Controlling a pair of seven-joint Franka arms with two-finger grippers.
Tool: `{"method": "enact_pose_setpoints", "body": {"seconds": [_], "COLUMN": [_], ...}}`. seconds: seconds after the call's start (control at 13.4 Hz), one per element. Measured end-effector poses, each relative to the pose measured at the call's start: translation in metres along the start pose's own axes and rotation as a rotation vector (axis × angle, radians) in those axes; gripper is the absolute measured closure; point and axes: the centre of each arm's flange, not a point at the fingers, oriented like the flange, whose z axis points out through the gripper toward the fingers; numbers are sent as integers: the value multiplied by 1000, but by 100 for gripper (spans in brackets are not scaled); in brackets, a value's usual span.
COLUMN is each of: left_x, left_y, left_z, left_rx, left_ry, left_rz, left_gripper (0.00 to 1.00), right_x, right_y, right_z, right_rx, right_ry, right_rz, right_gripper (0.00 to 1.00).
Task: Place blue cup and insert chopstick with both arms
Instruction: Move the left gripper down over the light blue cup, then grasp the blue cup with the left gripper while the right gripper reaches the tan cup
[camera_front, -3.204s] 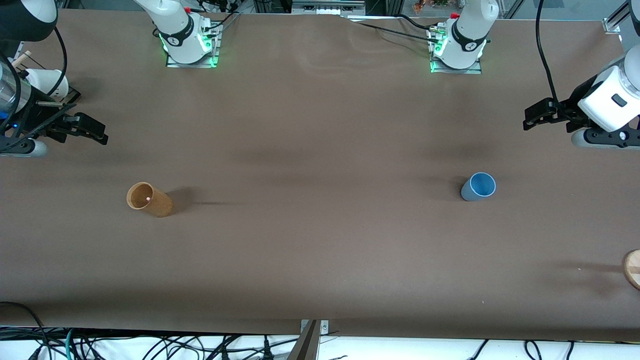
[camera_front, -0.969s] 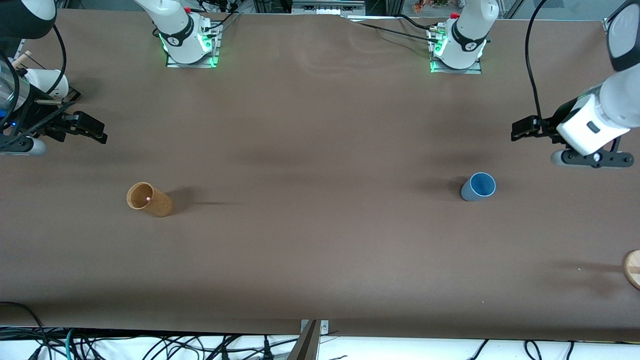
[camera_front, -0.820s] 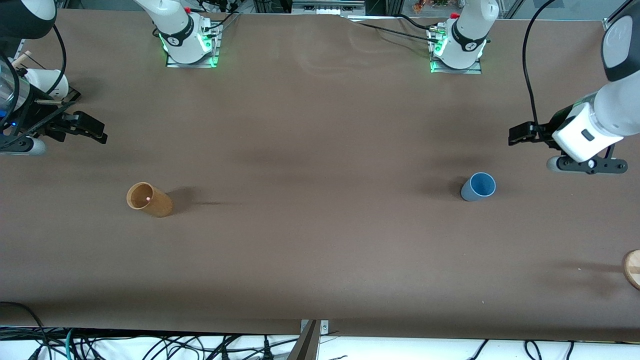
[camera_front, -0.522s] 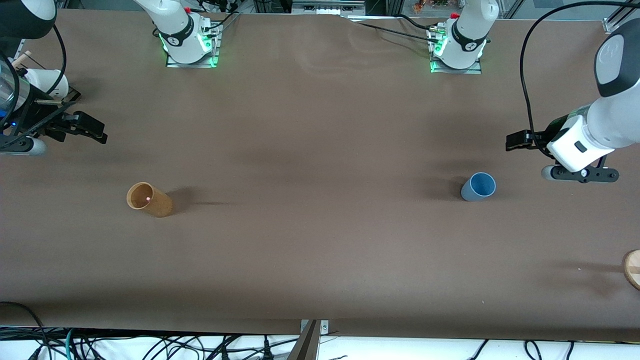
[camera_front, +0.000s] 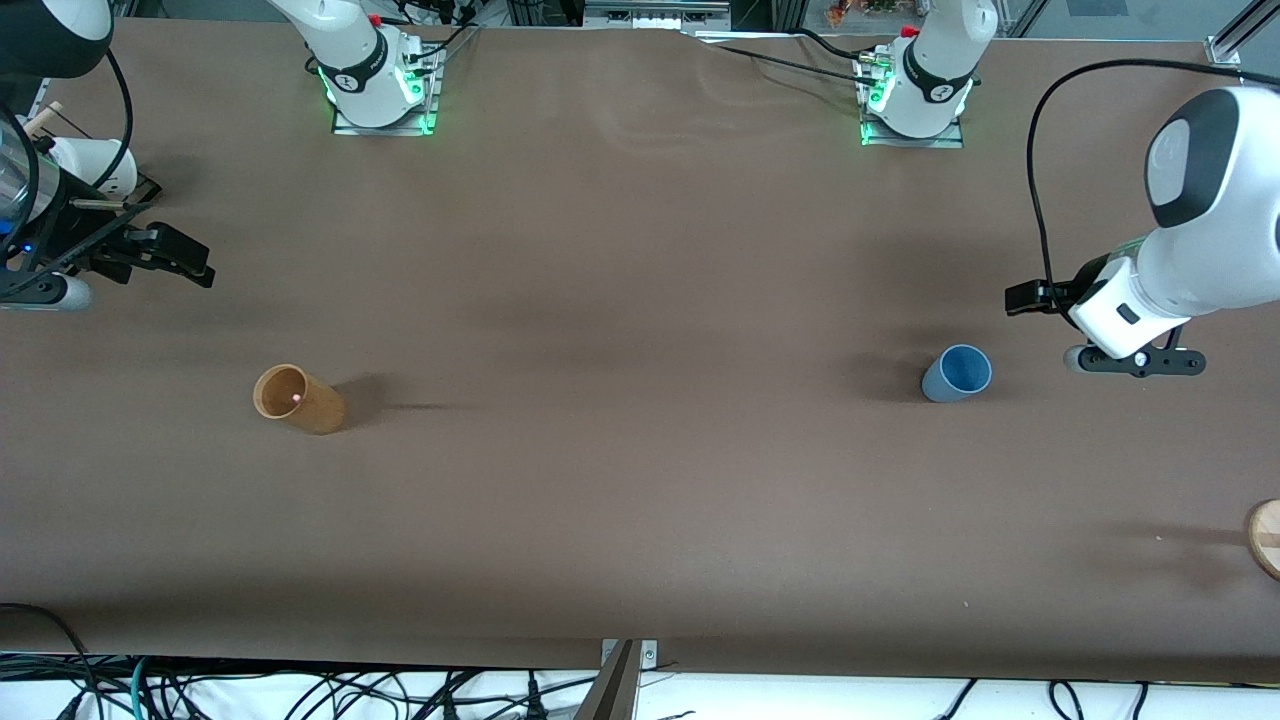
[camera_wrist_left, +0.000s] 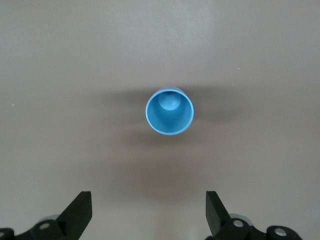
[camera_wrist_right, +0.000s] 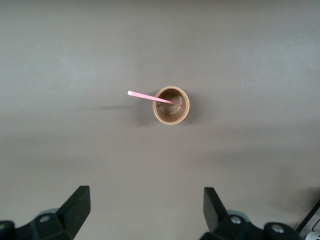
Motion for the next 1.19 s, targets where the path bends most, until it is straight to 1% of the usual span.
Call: {"method": "enact_pose_setpoints", "body": {"seconds": [0.3, 0.52, 0.75, 1.19], "left_x": [0, 10, 21, 33], "left_y": [-21, -27, -28, -29], "left_z": [56, 111, 142, 164], "left_rx": [-5, -10, -14, -16], "left_ry": [89, 137, 140, 174], "left_rz": [10, 3, 0, -1], "left_gripper": [1, 0, 0, 0], "right_x": [0, 0, 0, 0], "right_y": [0, 0, -1, -2], "right_z": [0, 0, 0, 2], "right_rx": [0, 0, 0, 0], "right_ry": [0, 0, 0, -6], "right_rz": [0, 0, -1, -3], "right_gripper": [0, 0, 0, 0]}}
